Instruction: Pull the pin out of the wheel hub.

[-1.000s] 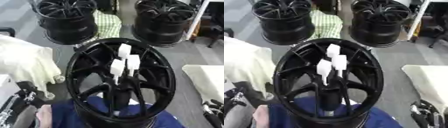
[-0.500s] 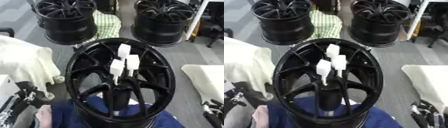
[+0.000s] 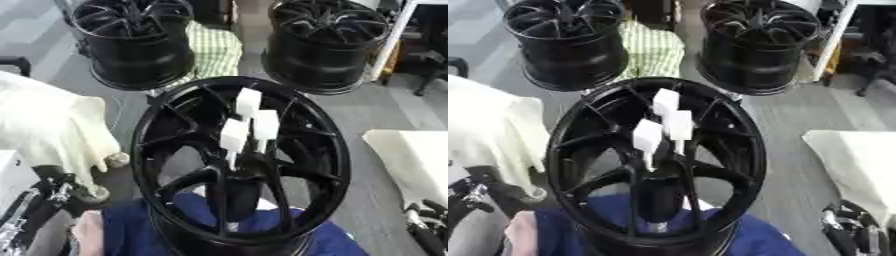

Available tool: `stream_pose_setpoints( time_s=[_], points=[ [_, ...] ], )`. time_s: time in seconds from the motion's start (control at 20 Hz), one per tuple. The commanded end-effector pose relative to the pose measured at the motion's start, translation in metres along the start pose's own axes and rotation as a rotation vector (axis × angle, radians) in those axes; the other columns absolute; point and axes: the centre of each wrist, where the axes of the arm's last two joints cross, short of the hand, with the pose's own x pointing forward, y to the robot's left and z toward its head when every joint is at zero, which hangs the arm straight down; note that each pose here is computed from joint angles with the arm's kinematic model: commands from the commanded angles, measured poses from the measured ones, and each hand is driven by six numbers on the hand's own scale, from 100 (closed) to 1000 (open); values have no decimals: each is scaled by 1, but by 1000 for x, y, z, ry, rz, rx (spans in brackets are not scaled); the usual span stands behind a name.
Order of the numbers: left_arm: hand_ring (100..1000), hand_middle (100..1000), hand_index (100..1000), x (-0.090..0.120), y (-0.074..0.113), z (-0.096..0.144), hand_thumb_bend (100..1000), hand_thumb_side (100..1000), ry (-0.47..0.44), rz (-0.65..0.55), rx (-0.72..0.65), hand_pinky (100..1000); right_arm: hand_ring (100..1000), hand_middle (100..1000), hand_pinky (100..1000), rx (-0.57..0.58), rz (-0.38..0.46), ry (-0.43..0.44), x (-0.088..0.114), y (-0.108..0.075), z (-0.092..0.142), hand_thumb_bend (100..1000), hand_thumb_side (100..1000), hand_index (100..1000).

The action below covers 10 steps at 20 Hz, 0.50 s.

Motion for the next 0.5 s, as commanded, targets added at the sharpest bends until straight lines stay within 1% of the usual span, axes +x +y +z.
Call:
stream_pose_setpoints(
  time_s=[0.05,0.1,0.2,0.25,0.3,0.35,0.5],
  points=[
    [820,631,777,7,5,-2,151,540,-16,-20,-1,520,515,601,558,-27,34,-94,21,-20,-13,158,322,791],
    [820,631,777,6,5,-2,151,540,-16,-21,-1,520,515,600,558,-34,53,-124,29,-26,-17,156,325,790],
    [820,630,777,6,5,-2,151,539,-14,-24,-4,519,517,605,563,-51,101,-219,56,-47,-32,119,358,794],
    [820,630,776,6,5,-2,151,538,-14,-26,-5,519,519,607,567,-55,138,-272,73,-60,-40,100,534,797],
    [820,630,776,6,5,-2,152,538,-13,-28,-7,519,521,611,571,-55,175,-317,90,-70,-46,100,381,800],
    [820,630,776,6,5,-2,152,538,-12,-30,-9,519,524,615,575,-45,223,-370,109,-81,-53,100,390,803],
    [820,630,776,6,5,-2,153,538,-10,-37,-14,519,535,632,595,19,367,-509,163,-102,-63,100,418,818]
  ],
)
